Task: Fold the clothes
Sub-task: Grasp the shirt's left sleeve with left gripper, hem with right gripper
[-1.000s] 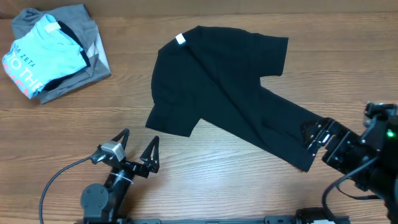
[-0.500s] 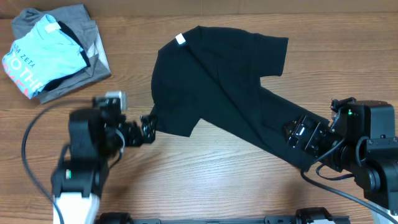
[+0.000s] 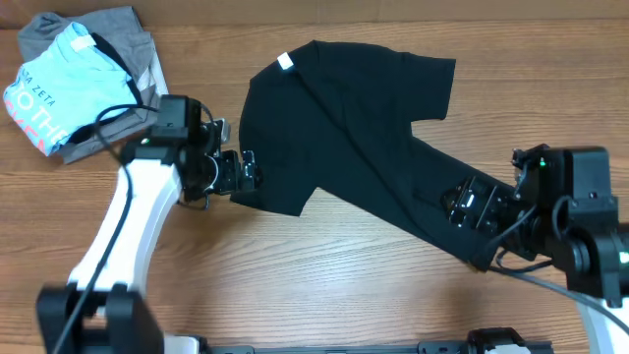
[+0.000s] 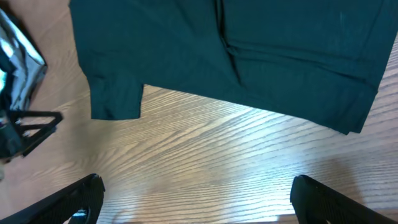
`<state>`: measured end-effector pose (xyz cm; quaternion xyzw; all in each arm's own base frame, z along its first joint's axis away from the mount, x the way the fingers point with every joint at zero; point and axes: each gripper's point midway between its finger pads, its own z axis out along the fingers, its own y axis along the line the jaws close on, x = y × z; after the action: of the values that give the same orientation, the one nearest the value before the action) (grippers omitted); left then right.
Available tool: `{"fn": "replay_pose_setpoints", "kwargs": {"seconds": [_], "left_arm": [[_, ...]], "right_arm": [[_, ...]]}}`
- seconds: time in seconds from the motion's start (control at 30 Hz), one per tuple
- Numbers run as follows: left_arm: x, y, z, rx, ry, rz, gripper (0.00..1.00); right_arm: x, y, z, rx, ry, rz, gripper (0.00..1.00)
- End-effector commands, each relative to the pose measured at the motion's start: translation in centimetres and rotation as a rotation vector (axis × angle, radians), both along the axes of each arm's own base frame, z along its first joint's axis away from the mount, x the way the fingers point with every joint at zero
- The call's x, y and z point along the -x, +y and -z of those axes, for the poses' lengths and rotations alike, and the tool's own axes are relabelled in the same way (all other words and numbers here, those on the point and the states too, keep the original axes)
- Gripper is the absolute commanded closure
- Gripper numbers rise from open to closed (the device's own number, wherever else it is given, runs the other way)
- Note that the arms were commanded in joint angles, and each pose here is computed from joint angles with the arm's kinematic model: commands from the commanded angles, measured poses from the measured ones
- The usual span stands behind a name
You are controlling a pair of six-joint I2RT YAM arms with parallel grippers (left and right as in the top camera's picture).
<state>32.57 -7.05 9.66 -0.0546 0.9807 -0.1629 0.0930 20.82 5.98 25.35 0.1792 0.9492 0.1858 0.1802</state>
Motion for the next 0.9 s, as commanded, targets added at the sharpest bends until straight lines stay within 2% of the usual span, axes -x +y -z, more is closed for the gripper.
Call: {"fn": "replay_pose_setpoints", "kwargs": {"seconds": [0.0, 0.13, 0.23, 0.5, 0.87], "left_arm": [[-1.9, 0.6, 1.9, -0.060, 0.005, 0.002, 0.00], [-3.0, 1.1, 3.5, -0.095, 0.030, -0.014, 0.00], [-3.6, 1.6, 4.7, -0.173, 0.045, -0.006, 0.00], [-3.5, 0.4, 7.9, -0.316, 0.075, 0.097, 0.00], [-4.2, 0.4, 11.0, -0.354, 0.088, 0.129, 0.00]], "right_arm": [[-0.2, 0.4, 0.5, 0.011, 0.016, -0.052, 0.00], [-0.7, 0.4, 1.1, 0.014, 0.044, -0.055, 0.00], [-1.1, 0.4, 1.6, 0.015, 0.064, -0.055, 0.00], [-1.4, 0.5, 2.3, 0.019, 0.099, -0.058, 0.00], [-0.8, 0.2, 2.6, 0.033, 0.126, -0.057, 0.00]]}}
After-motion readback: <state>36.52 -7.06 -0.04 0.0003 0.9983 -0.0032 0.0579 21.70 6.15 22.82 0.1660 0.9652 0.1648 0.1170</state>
